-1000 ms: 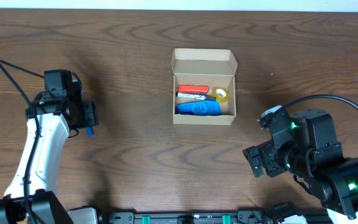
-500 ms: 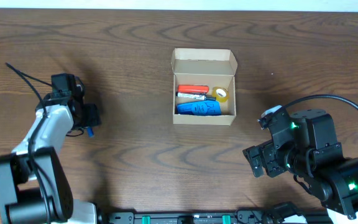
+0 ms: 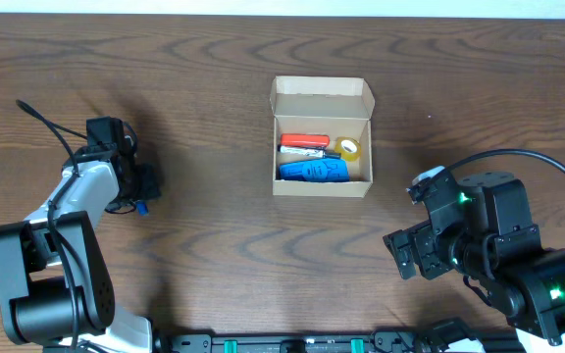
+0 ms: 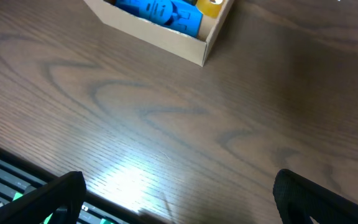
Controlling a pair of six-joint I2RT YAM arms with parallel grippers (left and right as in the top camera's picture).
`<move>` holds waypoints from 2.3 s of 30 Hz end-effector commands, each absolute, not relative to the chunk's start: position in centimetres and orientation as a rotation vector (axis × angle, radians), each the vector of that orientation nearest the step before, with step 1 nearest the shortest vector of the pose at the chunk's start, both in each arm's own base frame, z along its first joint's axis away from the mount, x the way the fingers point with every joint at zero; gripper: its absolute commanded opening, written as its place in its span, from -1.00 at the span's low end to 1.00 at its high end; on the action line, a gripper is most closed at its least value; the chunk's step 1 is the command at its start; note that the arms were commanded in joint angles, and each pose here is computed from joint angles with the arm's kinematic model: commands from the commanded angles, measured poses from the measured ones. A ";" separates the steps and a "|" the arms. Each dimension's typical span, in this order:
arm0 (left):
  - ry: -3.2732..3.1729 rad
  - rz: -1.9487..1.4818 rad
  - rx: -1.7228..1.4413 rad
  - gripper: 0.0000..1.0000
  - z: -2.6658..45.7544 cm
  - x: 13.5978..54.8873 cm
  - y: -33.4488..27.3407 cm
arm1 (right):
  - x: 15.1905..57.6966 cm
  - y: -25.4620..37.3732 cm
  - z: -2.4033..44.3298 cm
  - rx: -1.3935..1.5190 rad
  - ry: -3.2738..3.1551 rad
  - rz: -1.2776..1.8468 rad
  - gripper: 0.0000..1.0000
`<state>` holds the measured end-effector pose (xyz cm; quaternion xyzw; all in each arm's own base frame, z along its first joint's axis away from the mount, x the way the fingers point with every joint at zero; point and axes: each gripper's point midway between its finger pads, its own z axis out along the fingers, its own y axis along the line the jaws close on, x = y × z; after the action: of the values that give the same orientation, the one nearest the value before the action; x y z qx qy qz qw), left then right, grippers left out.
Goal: Pack container
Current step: 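Lower the left gripper onto the blue-capped marker and grasp it, then carry the blue-capped marker over the box and lower it in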
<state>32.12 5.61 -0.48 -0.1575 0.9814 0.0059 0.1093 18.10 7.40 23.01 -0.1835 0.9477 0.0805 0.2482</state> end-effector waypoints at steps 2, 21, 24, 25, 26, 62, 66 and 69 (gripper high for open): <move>2.932 -0.041 -0.514 0.02 -2.2 31.3 5.0 | 18.1 7.3 22.9 -0.495 2.586 0.221 0.98; 2.950 -0.049 -0.520 -0.70 -1.6 30.9 4.8 | 18.1 7.3 22.9 -0.495 2.586 0.221 0.99; 2.945 -0.048 -0.519 -0.83 -0.8 31.4 4.9 | 18.1 7.3 22.9 -0.495 2.586 0.221 0.98; 2.943 -0.048 -0.518 -0.88 -0.3 31.6 4.9 | 18.1 7.3 22.9 -0.495 2.586 0.221 0.99; 2.939 -0.048 -0.518 -0.88 0.3 31.9 5.0 | 18.1 7.3 22.9 -0.495 2.586 0.221 0.99; 2.135 -0.273 1.280 -0.88 19.2 37.9 -24.1 | 18.1 7.3 22.9 -0.495 2.586 0.221 0.97; 2.066 -0.267 1.461 -0.88 17.4 36.6 -26.6 | 18.1 7.3 22.9 -0.495 2.586 0.221 0.98; 1.987 -0.256 1.582 -0.88 16.9 35.5 -28.1 | 18.1 7.3 22.9 -0.495 2.586 0.221 0.98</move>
<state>36.20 -26.70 16.35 0.5363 0.7894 -0.1034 0.2805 18.10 7.39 22.98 -0.1835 0.9478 0.0804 0.2479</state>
